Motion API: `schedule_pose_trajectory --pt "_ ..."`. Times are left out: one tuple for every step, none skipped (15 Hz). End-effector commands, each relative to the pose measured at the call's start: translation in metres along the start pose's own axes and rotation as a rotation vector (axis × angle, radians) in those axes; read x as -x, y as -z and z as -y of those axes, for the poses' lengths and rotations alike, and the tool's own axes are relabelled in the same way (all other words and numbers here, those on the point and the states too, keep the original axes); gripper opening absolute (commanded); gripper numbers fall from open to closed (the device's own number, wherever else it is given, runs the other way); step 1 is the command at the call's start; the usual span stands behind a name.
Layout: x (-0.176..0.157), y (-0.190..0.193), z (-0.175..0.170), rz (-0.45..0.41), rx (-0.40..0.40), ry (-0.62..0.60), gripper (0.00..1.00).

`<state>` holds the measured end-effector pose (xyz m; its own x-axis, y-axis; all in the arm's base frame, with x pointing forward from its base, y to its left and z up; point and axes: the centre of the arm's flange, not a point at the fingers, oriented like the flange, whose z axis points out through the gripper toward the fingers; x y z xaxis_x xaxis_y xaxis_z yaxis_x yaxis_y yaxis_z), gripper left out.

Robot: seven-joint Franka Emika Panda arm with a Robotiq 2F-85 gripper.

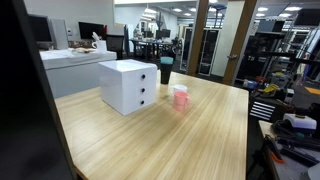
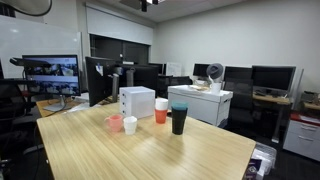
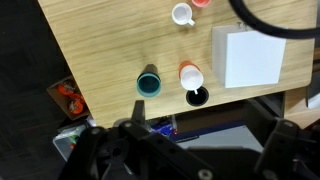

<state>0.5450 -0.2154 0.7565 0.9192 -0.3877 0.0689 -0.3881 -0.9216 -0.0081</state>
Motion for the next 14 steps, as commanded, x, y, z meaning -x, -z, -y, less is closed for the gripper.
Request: schedule_pose_trajectory --pt "0.066 -0.036 -0.013 0.011 -0.018 0.045 1.00" --pt "0.068 -0.035 -0.014 0.002 -0.012 0.053 1.00" --pt "0.068 -0.035 -0.015 0.006 -0.008 0.066 1.00" --pt "0.068 -0.035 -0.015 0.008 -0.004 0.081 1.00" --pt "0.068 -0.035 -0.016 0.011 0.004 0.099 1.00" --pt "0.067 -0.036 -0.016 0.012 0.008 0.114 1.00" --pt "0.066 -0.038 -0.017 0.015 0.016 0.127 1.00" --pt "0.066 -0.039 -0.017 0.019 0.022 0.139 1.00" --pt "0.065 -0.040 -0.018 0.024 0.028 0.147 1.00" --pt "0.064 -0.042 -0.019 0.026 0.032 0.158 1.00" --pt "0.064 -0.043 -0.019 0.027 0.037 0.164 1.00" --pt "0.062 -0.045 -0.020 0.034 0.048 0.166 1.00" --pt "0.061 -0.046 -0.022 0.037 0.056 0.171 1.00" --pt "0.059 -0.050 -0.024 0.038 0.068 0.169 1.00"
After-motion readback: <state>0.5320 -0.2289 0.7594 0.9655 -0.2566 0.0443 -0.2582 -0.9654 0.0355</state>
